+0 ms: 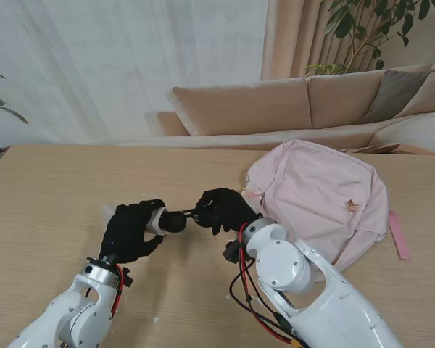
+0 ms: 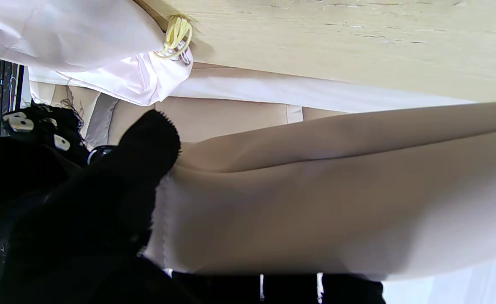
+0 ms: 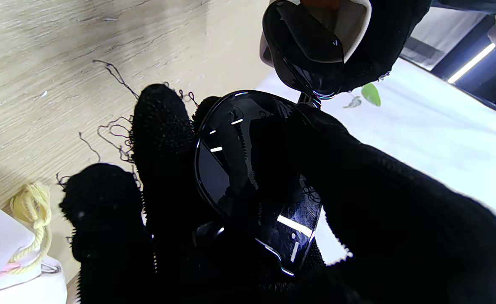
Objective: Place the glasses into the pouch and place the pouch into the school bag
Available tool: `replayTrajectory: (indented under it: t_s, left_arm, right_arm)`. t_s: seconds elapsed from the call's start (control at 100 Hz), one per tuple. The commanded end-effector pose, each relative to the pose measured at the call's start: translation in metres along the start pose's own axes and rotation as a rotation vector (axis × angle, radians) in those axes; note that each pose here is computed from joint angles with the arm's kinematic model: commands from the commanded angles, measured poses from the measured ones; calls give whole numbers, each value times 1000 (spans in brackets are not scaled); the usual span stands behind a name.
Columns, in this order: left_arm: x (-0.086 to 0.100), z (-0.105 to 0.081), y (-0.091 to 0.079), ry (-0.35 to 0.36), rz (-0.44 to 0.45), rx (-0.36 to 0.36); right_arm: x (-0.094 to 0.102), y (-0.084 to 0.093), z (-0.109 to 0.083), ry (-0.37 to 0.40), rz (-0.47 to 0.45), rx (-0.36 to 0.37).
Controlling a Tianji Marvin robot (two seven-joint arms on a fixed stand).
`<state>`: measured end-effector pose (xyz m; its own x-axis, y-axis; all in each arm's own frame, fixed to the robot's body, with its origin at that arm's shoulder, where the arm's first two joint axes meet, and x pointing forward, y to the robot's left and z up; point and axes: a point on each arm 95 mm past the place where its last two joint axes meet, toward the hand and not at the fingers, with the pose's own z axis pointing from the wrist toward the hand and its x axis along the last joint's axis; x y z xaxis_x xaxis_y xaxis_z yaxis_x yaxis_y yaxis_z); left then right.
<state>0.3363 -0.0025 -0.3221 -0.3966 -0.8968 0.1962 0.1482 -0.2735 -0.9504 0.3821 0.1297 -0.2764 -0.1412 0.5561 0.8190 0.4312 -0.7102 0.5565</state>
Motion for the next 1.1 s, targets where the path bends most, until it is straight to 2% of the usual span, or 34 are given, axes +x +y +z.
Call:
replayTrajectory:
  t_s: [0.0,0.32,1.09]
  left_arm:
    - [5,1,1,1,-10,-16]
    - [7,3,3,1,-14,-17]
    - [14,7,5,-6,-16,5]
  right_arm:
    - [5,-4,1,3,9,15]
    - [8,-7,5,-6,-11,16]
    - [15,-21,17,-34,28,2]
